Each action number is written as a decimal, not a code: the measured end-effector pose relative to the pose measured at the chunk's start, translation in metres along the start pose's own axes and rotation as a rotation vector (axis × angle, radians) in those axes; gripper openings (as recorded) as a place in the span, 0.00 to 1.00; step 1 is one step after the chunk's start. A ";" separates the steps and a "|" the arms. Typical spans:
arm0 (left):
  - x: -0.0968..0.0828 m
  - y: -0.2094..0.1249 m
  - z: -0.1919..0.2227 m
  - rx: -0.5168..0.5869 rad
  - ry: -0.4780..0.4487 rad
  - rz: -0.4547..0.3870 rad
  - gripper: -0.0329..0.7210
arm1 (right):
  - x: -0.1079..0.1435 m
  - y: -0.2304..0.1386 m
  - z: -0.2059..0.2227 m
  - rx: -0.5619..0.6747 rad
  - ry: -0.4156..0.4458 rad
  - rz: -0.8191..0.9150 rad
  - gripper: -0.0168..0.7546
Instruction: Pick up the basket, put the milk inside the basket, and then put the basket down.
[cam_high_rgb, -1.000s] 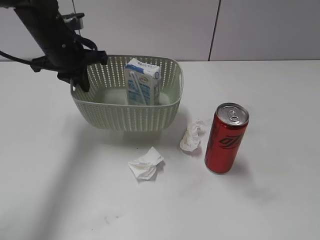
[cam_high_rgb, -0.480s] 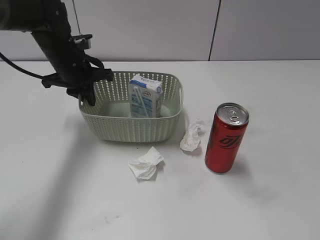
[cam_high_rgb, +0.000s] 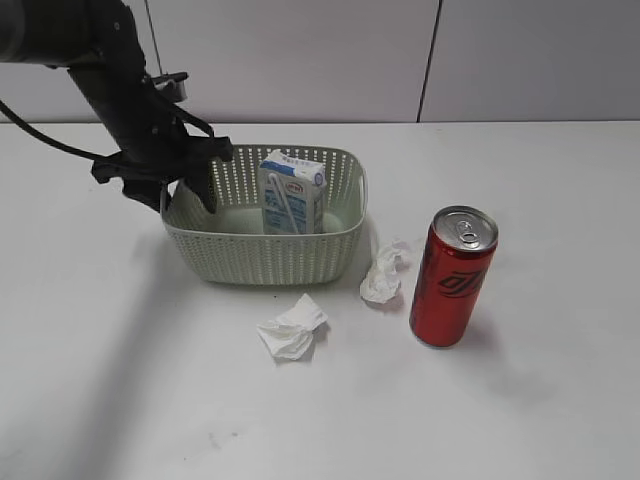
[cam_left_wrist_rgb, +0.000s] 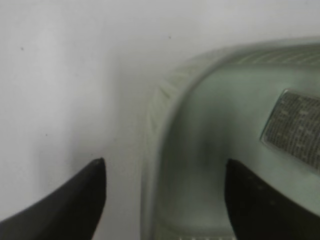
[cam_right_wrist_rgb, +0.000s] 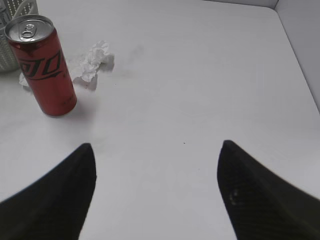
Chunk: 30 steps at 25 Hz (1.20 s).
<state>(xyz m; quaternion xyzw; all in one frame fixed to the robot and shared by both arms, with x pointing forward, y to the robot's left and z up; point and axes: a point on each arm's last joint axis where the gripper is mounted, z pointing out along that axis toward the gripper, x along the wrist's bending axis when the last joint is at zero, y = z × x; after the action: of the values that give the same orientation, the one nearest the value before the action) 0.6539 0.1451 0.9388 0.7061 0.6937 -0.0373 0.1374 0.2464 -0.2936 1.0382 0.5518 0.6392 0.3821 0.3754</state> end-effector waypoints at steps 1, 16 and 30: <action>-0.001 -0.001 -0.003 0.004 -0.001 0.001 0.85 | 0.000 0.000 0.000 0.000 0.000 0.000 0.79; 0.059 -0.005 -0.127 -0.065 -0.104 0.019 0.91 | 0.000 0.000 0.000 0.000 0.000 0.001 0.79; 0.107 -0.106 -0.184 -0.055 0.143 0.037 0.85 | 0.000 0.000 0.000 -0.001 0.001 0.001 0.79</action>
<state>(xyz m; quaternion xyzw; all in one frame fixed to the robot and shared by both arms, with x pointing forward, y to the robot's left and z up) 0.5271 0.2938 1.0745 0.7154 0.6895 0.0349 0.1074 0.2464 -0.2935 1.0383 0.5519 0.6386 0.3829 0.3754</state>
